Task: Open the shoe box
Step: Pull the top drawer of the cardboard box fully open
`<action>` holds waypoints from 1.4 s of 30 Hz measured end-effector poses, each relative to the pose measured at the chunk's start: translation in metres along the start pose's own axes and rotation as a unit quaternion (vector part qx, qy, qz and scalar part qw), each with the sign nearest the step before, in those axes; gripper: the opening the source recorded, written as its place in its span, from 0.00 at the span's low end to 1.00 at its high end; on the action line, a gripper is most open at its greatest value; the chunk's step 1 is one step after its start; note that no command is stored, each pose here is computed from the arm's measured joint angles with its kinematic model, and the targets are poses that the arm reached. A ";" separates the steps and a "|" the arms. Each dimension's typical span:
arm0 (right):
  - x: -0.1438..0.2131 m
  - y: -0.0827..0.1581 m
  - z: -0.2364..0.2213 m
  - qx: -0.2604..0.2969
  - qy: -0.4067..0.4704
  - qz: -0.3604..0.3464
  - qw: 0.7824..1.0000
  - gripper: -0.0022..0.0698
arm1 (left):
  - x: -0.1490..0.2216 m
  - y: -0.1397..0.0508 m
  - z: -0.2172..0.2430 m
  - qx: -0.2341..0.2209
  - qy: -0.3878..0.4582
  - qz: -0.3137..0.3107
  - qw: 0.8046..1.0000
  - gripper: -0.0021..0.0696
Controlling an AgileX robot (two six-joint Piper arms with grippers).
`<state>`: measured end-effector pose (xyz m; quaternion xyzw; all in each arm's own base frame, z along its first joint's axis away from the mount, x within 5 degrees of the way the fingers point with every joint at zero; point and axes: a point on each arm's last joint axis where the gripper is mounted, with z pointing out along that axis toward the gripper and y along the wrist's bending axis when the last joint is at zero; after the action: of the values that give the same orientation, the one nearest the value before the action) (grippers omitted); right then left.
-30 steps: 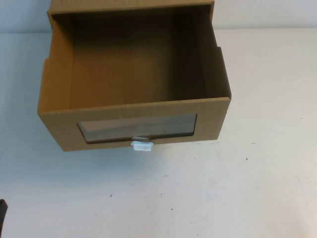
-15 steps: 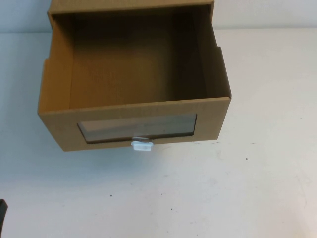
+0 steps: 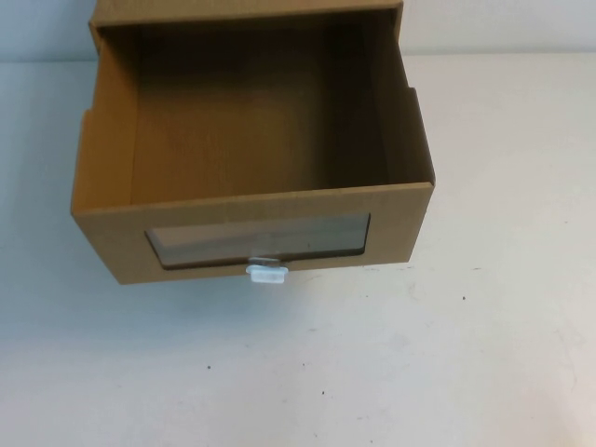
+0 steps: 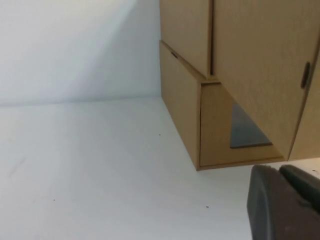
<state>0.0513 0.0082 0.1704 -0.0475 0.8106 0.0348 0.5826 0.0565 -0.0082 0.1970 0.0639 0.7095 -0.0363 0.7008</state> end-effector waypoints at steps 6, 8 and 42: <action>0.000 0.000 0.000 0.000 0.001 0.000 1.000 0.01 | 0.007 0.000 -0.001 -0.001 0.039 -0.011 0.999 0.02; 0.000 0.000 0.000 0.000 0.001 0.000 1.000 0.01 | 0.011 0.000 -0.001 -0.001 0.063 -0.010 0.998 0.02; 0.000 0.000 0.000 0.000 -0.001 0.000 1.000 0.01 | 0.027 0.000 -0.004 -0.001 0.149 -0.003 0.989 0.02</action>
<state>0.0510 0.0082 0.1704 -0.0475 0.8099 0.0351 0.5835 0.0518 -0.0064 0.1701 0.0653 0.8061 -0.0279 0.5875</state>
